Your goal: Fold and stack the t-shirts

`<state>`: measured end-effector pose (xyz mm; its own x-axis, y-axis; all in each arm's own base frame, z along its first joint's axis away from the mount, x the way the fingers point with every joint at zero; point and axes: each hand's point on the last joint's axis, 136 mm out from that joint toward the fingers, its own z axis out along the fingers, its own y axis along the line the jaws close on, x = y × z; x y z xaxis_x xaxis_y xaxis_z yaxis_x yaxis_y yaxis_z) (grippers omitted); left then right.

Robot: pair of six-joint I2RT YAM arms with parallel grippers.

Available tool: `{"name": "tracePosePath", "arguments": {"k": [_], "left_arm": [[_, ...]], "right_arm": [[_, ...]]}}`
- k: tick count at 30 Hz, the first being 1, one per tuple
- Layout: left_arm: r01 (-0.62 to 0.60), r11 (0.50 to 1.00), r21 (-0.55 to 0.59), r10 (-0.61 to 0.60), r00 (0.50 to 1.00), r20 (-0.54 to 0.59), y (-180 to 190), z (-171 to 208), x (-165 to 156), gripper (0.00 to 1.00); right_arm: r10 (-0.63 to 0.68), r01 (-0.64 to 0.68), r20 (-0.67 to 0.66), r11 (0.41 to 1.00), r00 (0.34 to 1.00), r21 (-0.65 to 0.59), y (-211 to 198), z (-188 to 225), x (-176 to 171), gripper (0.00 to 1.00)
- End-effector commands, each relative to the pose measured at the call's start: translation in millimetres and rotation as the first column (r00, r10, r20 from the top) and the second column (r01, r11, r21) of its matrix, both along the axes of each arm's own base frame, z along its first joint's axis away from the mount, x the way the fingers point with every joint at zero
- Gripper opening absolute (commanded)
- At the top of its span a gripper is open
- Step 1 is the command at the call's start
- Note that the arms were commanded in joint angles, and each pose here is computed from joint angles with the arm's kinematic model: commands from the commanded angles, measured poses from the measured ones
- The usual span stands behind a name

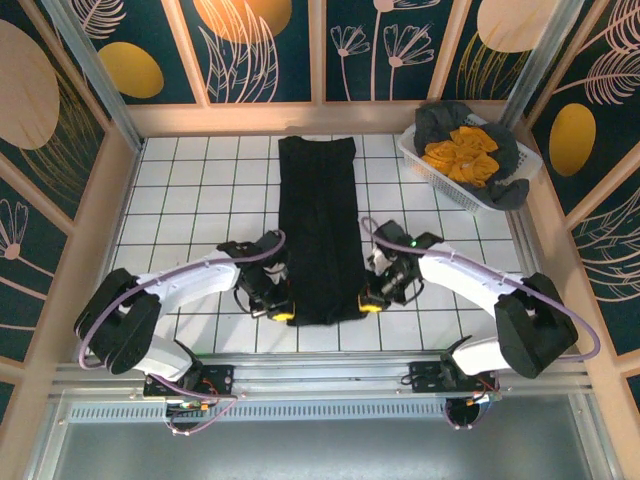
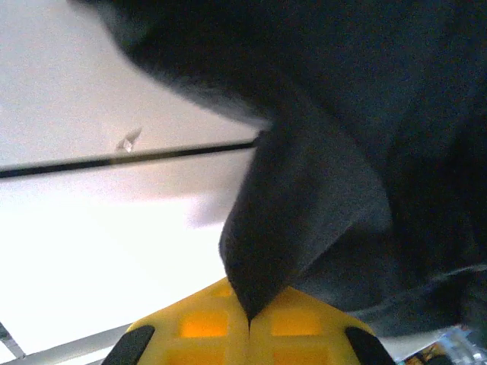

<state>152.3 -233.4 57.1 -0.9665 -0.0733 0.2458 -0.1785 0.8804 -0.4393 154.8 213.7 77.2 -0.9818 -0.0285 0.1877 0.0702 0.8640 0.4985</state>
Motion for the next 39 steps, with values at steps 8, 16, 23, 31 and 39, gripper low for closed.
{"name": "tracePosePath", "arguments": {"k": [8,16,23,31,39], "left_arm": [[-0.155,0.986,-0.056,0.163,0.967,0.194,-1,50,134,0.00],[-0.256,0.964,-0.064,0.264,0.935,0.238,14,20,213,0.00],[-0.291,0.956,-0.042,0.292,0.917,0.273,21,1,264,0.00],[-0.362,0.932,0.023,0.331,0.877,0.349,43,17,275,0.62],[-0.459,0.885,-0.075,0.464,0.862,0.202,51,23,179,0.66]], "right_arm": [[-0.137,0.155,0.164,0.982,0.977,-0.107,4,28,130,0.00],[-0.210,0.233,0.213,0.969,0.954,-0.087,10,9,213,0.00],[-0.222,0.241,0.215,0.968,0.951,-0.065,13,-9,260,0.00],[-0.221,0.242,0.322,0.970,0.921,-0.025,0,12,288,0.54],[-0.239,0.268,0.316,0.962,0.918,-0.048,-26,20,219,0.67]]}}
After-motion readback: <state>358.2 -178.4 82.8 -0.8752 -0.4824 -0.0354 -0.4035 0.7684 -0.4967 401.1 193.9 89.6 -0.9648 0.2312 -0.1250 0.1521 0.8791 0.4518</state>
